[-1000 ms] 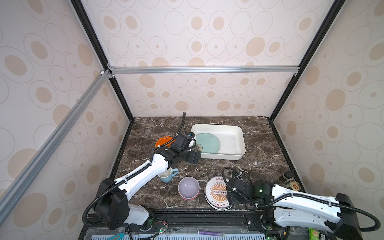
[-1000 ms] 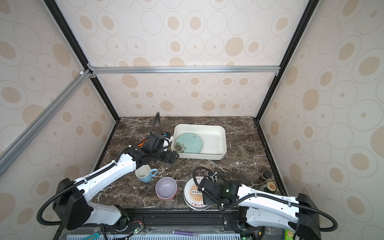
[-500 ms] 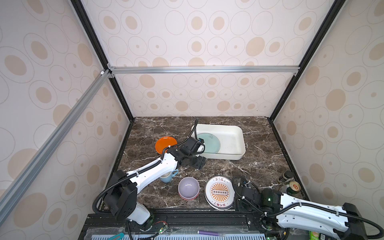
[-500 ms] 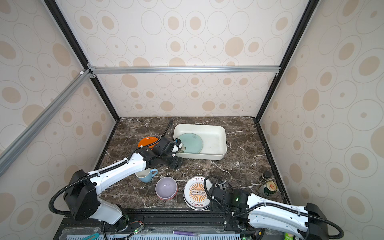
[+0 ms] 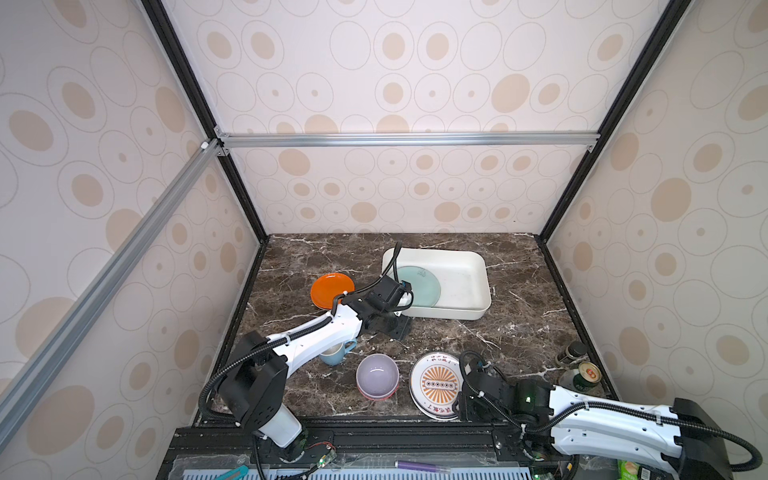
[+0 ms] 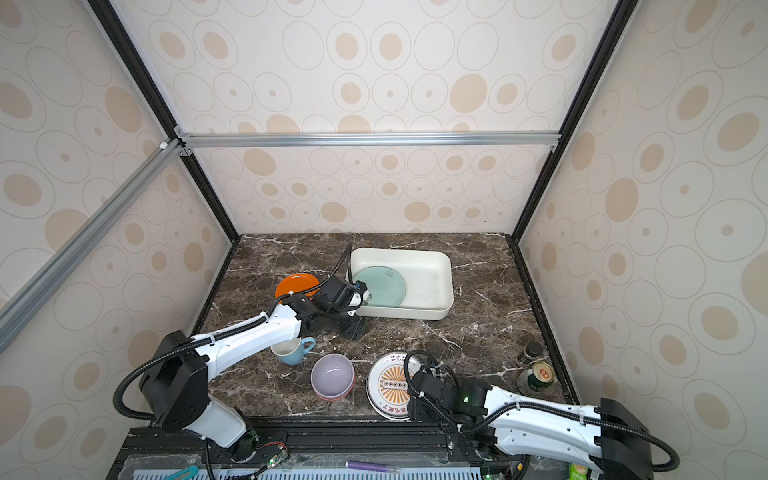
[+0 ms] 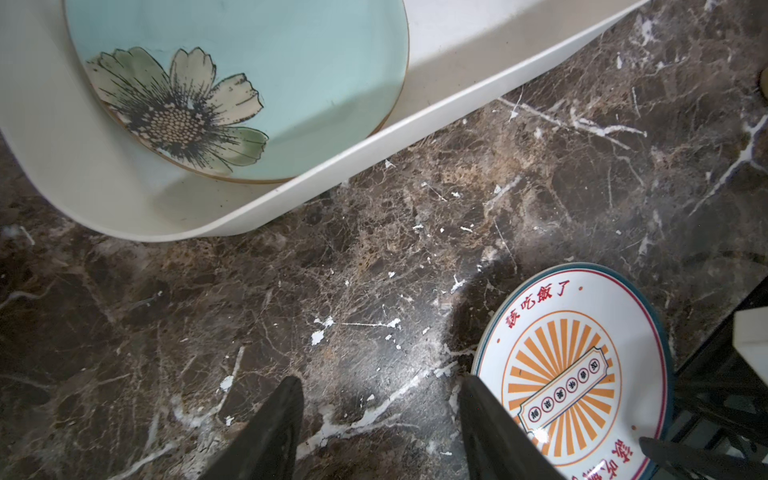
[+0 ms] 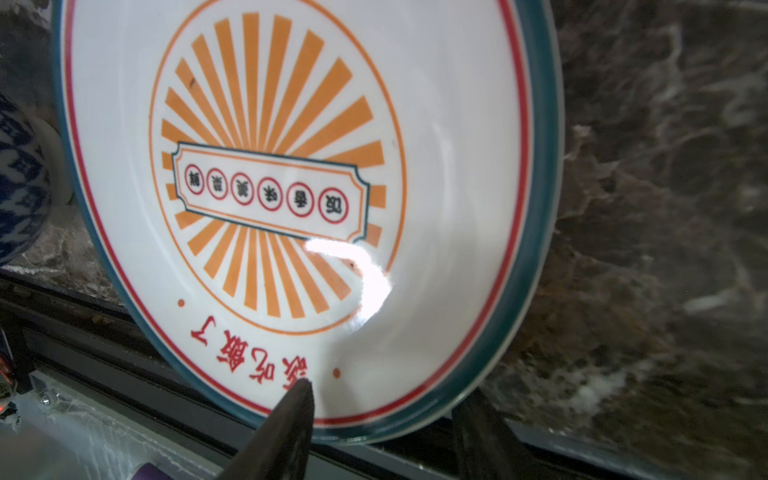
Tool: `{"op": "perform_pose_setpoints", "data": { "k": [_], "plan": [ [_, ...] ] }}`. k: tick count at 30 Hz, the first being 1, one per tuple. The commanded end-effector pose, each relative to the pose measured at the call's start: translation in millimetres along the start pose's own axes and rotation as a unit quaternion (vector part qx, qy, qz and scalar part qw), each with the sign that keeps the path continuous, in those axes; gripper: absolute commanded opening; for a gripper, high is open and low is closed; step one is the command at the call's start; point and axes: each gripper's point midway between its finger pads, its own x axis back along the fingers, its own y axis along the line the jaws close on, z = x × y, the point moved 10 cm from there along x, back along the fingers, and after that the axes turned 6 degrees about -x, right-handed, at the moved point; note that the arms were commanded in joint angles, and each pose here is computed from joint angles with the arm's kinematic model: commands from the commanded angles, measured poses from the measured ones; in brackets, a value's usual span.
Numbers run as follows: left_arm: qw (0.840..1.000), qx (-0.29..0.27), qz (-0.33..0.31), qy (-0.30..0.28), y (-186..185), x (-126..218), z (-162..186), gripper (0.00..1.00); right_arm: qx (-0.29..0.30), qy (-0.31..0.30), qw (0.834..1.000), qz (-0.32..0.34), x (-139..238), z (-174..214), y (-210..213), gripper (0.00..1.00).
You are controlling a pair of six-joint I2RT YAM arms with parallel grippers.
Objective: Place the mixed dishes into the plastic bin
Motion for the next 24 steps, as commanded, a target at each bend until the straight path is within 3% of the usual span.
{"op": "perform_pose_setpoints", "data": {
  "k": [1, 12, 24],
  "plan": [
    [1.000, -0.011, 0.011, -0.011, -5, 2, -6, 0.57, -0.018, -0.012, 1.000, -0.006, -2, -2, 0, 0.50],
    [1.000, -0.014, 0.005, 0.003, -4, -5, -3, 0.53, -0.028, -0.043, 0.999, 0.015, 1, -12, -1, 0.34],
    [1.000, -0.011, 0.008, 0.005, -4, -7, -5, 0.47, -0.035, -0.049, 0.998, 0.034, -6, -34, -4, 0.27]
  ]
}}
